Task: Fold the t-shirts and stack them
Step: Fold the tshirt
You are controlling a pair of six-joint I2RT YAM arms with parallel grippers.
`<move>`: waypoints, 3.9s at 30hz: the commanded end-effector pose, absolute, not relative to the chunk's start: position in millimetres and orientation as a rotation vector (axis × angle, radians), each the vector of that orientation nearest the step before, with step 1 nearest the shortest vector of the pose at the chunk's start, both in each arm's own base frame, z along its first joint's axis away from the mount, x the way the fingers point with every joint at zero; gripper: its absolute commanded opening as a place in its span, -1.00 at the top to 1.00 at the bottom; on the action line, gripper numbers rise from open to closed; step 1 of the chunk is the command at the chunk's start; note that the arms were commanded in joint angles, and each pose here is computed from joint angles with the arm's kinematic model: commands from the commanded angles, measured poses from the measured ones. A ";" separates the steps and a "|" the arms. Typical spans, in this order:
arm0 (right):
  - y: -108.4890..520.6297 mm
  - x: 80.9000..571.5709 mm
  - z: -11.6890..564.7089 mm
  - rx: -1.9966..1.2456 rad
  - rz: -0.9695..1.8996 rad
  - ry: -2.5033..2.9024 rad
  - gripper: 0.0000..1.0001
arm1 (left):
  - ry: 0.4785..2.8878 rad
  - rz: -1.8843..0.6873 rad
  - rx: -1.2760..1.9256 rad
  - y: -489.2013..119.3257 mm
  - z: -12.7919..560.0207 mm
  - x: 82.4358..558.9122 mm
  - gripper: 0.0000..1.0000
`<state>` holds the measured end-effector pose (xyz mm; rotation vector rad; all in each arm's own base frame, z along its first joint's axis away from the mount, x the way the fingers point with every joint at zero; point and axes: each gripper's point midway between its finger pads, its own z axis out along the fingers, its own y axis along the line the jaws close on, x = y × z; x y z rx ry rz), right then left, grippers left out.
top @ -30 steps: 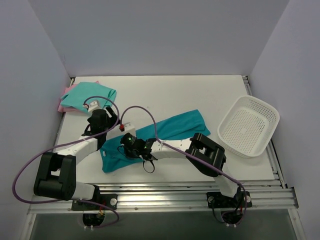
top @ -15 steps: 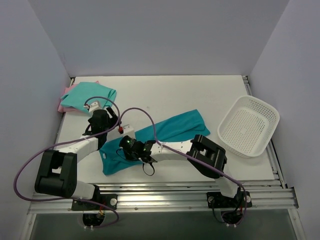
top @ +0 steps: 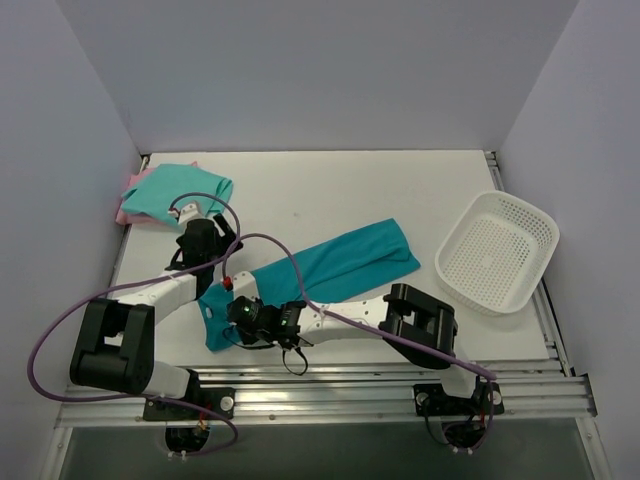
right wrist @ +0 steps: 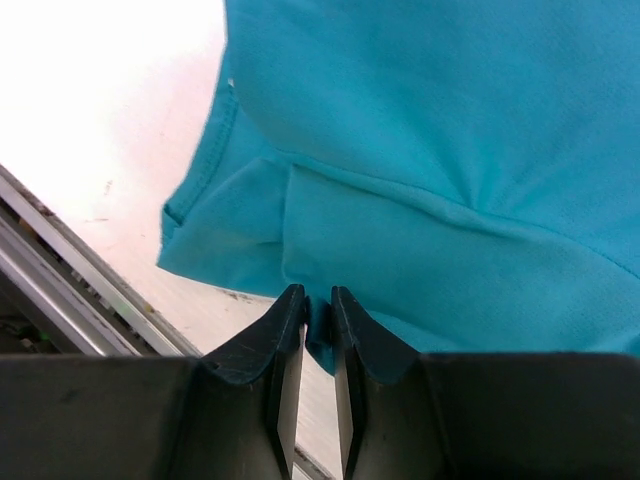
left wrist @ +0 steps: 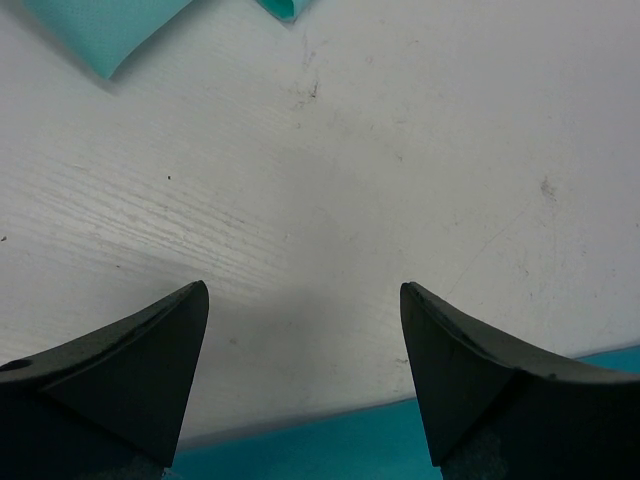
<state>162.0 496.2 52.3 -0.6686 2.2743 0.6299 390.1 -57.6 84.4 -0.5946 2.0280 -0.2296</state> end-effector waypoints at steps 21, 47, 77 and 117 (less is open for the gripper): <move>425.9 151.1 155.7 -0.502 0.508 2.098 -0.68 | 1.990 -0.421 -0.610 -99.3 151.1 338.1 -0.37; 248.0 427.3 56.9 0.146 0.271 2.243 0.82 | 2.284 -0.299 -0.591 -124.5 74.6 244.6 0.95; 215.1 325.7 20.7 0.282 0.428 2.324 0.95 | 2.315 0.253 -0.538 -141.7 7.5 344.3 0.95; 165.9 326.3 52.6 0.354 0.079 2.248 0.90 | 2.187 0.071 -0.471 -144.1 57.1 573.7 0.95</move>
